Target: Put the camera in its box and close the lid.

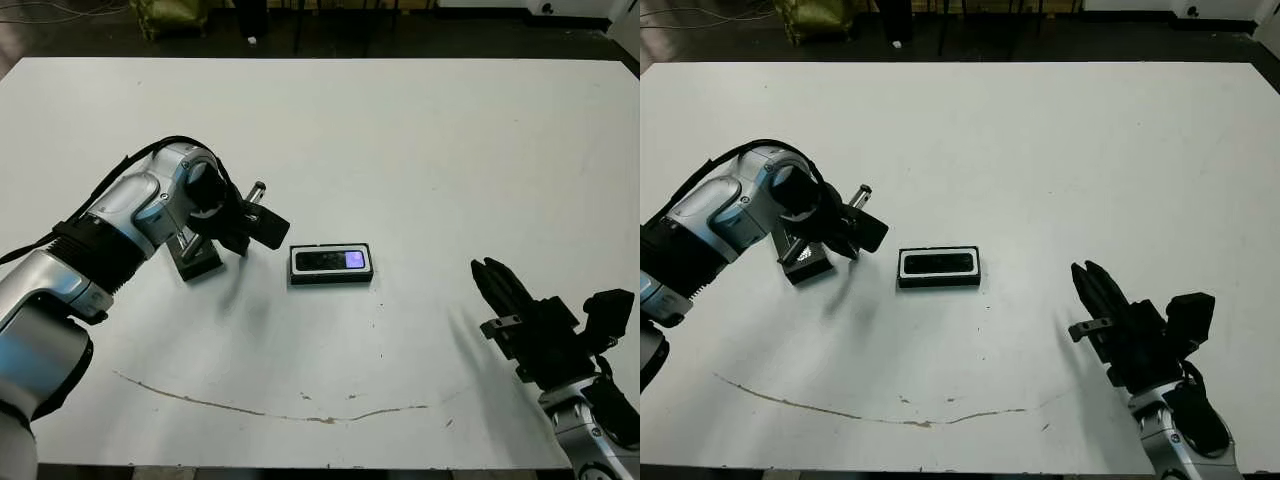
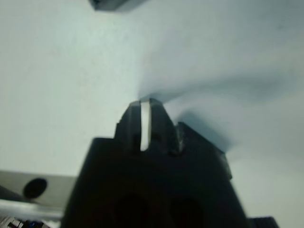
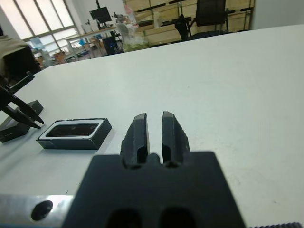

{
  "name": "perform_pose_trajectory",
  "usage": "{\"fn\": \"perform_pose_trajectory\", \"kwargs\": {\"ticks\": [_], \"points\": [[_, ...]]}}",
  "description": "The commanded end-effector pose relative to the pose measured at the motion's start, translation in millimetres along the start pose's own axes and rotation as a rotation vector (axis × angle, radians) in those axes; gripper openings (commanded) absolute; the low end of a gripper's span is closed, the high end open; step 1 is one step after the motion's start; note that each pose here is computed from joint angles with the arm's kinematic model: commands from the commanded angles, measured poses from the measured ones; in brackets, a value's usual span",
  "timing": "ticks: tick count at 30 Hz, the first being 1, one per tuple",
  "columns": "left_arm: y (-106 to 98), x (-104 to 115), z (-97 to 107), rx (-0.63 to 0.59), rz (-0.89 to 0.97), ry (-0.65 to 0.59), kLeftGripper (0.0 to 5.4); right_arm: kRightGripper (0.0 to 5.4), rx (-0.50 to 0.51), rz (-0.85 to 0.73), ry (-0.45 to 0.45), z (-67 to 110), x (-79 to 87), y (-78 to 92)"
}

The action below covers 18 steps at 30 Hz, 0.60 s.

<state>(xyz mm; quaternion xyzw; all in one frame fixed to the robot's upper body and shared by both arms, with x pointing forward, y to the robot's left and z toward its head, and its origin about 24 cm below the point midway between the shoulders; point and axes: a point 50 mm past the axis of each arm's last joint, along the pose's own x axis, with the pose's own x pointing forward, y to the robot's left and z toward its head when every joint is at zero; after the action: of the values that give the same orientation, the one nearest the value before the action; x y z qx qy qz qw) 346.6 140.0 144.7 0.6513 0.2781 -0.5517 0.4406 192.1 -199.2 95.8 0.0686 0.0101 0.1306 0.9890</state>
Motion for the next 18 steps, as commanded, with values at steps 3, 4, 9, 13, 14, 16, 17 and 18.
{"fn": "perform_pose_trajectory", "kwargs": {"ticks": [3,4,9,13,14,16,17,18], "points": [[-10,5,-10,-0.027,-0.070,0.017,0.00,0.03,0.004,-0.008,0.030,5.3,-4.5,8.3],[-11,6,-12,-0.033,-0.072,0.023,0.00,0.03,0.018,0.001,0.025,4.4,-4.1,7.8],[-15,7,-21,-0.073,-0.092,0.048,0.00,0.03,0.033,0.005,0.026,5.2,-3.8,9.4],[-19,3,-26,-0.091,-0.122,0.055,0.00,0.03,0.024,0.005,0.018,8.0,-4.7,11.8],[-20,1,-28,-0.103,-0.130,0.050,0.00,0.03,0.026,0.006,0.021,8.4,-4.8,11.8],[-24,-1,-30,-0.113,-0.143,0.047,0.00,0.03,0.037,0.008,0.020,9.1,-5.2,12.0],[-26,-2,-32,-0.117,-0.150,0.051,0.00,0.03,0.040,0.010,0.019,8.6,-5.1,11.4],[-28,-3,-33,-0.117,-0.154,0.056,0.00,0.03,0.041,0.010,0.019,8.1,-5.1,10.7]]}}
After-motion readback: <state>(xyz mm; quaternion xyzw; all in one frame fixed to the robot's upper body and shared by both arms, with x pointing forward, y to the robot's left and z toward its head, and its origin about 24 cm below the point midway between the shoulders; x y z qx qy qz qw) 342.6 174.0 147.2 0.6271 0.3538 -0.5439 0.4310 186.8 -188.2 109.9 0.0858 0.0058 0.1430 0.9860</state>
